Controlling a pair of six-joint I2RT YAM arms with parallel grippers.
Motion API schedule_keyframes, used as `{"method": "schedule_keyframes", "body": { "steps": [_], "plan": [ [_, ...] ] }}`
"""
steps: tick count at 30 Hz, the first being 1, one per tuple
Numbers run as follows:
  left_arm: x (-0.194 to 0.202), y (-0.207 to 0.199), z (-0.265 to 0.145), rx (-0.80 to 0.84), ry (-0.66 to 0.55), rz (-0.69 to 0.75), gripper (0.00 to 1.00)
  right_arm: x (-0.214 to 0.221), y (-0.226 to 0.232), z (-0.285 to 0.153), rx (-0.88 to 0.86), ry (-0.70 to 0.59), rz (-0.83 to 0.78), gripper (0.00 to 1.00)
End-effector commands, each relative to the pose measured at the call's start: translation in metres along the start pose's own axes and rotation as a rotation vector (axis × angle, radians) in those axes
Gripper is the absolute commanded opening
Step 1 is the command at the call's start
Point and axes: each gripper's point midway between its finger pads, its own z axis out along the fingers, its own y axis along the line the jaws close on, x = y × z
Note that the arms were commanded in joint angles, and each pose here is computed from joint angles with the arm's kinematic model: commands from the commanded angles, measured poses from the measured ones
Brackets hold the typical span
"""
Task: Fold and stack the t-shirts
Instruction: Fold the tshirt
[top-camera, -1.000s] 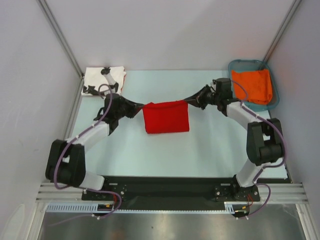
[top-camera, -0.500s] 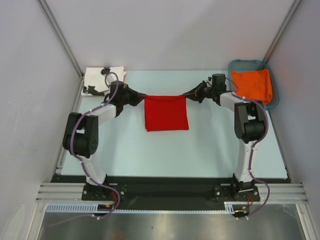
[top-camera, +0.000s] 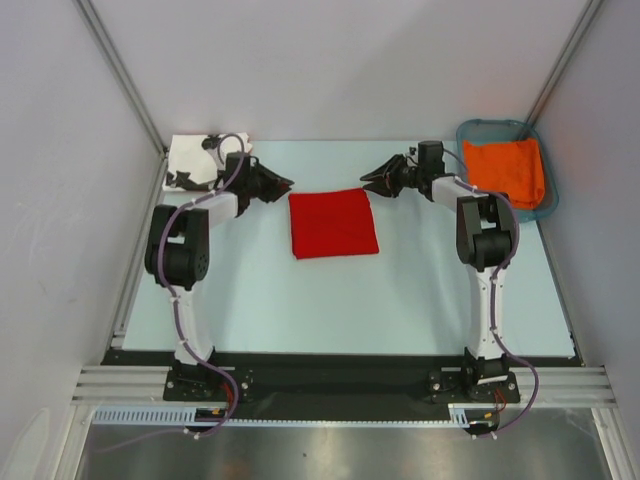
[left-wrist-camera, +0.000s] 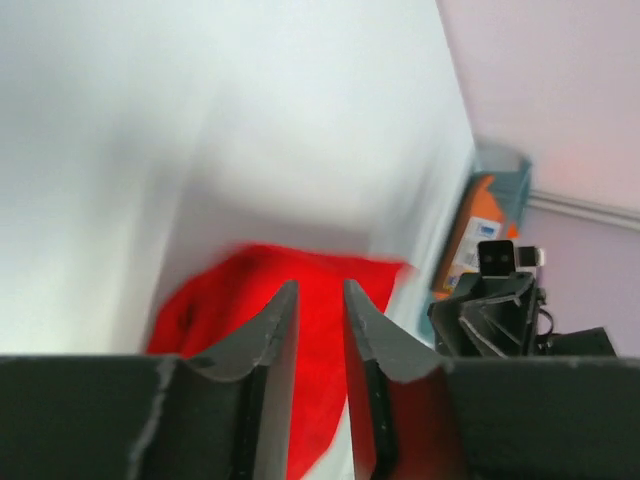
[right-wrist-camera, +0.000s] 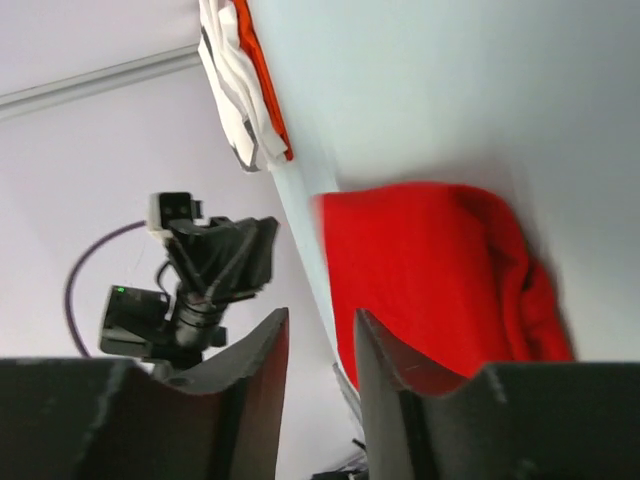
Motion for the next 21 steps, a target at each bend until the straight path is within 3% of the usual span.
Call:
{"method": "schedule_keyframes", "body": {
  "steps": [1,4,5,9,11,14,15,19,21],
  "plan": [
    [-0.028,-0.035,0.01,0.074,-0.004,0.236,0.3,-0.023,0.006,0.004,-0.029,0.009,-0.077,0.39],
    [-0.041,-0.054,-0.001,0.023,-0.015,0.389,0.32,-0.031,-0.001,-0.01,0.036,0.02,-0.192,0.47],
    [-0.038,-0.063,-0.015,0.038,-0.027,0.41,0.34,-0.042,0.009,-0.022,0.074,-0.034,-0.322,0.49],
    [0.002,-0.085,-0.043,0.181,0.037,0.411,0.38,-0.005,0.022,-0.028,0.092,0.008,-0.408,0.51],
    [0.046,-0.093,-0.048,0.317,0.13,0.387,0.35,0.02,0.026,-0.012,0.023,0.028,-0.414,0.46],
    [0.099,-0.076,-0.05,0.344,0.239,0.331,0.33,0.033,0.031,0.006,-0.04,0.023,-0.378,0.34],
    [0.108,-0.074,-0.054,0.357,0.245,0.334,0.33,0.04,0.016,0.017,-0.03,0.044,-0.345,0.33],
    [0.139,-0.047,-0.051,0.373,0.318,0.329,0.3,0.039,0.016,0.046,-0.143,0.077,-0.255,0.13],
    [0.138,-0.03,-0.05,0.358,0.325,0.338,0.27,0.035,0.014,0.054,-0.168,0.081,-0.225,0.12]
  ]
}}
